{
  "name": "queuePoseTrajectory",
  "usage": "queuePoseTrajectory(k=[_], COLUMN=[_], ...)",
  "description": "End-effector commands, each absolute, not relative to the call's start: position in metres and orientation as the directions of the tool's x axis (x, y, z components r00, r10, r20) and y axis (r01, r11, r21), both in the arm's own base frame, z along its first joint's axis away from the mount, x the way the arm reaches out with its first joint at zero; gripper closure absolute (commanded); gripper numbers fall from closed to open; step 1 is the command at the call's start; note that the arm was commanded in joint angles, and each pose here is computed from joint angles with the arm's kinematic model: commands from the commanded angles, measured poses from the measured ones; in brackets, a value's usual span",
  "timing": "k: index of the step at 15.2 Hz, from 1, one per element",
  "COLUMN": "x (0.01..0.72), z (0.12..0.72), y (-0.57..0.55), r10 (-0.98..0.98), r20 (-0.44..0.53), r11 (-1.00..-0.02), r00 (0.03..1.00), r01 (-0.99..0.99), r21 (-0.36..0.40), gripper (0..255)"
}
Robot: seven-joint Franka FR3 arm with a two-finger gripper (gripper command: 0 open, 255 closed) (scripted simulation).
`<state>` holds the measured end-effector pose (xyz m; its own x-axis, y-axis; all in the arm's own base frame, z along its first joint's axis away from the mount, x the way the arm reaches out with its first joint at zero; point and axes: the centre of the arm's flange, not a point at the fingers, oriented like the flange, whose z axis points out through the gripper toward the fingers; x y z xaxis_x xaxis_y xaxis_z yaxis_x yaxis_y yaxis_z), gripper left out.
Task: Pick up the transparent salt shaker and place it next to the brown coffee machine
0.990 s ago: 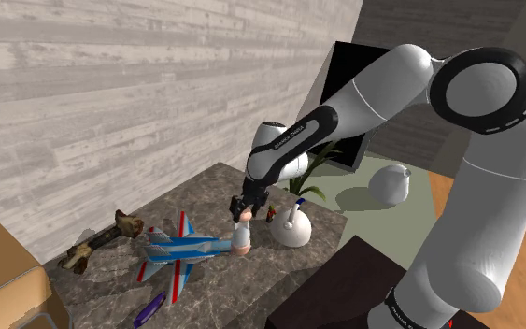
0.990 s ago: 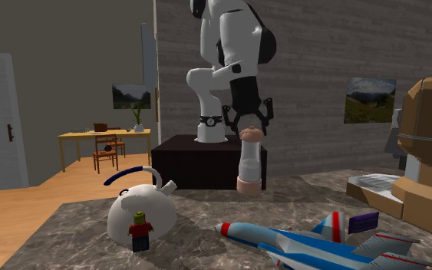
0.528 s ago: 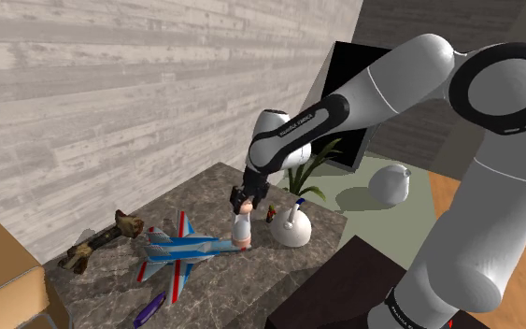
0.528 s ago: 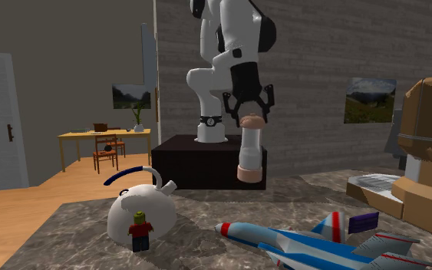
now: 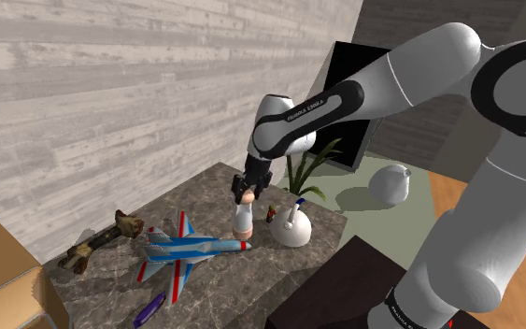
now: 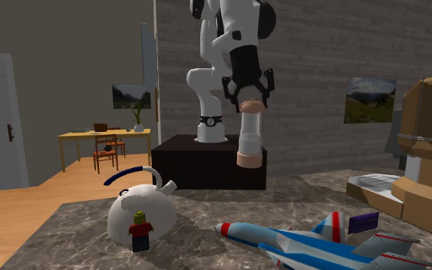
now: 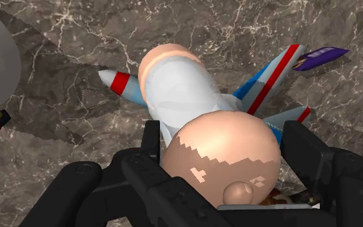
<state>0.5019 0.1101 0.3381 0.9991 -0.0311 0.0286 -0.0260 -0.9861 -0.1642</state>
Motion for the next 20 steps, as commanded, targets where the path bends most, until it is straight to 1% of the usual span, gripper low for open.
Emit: queuePoseTrajectory(k=[1, 20], x=[0.502, 0.502], z=[0.349, 0.449], y=[0.111, 0.111], r10=[-0.031, -0.031], r20=[0.028, 0.028], r11=[-0.986, -0.986], r00=[0.999, 0.999], r01=[-0.026, -0.026], r21=[-0.164, -0.164], gripper=[255, 255])
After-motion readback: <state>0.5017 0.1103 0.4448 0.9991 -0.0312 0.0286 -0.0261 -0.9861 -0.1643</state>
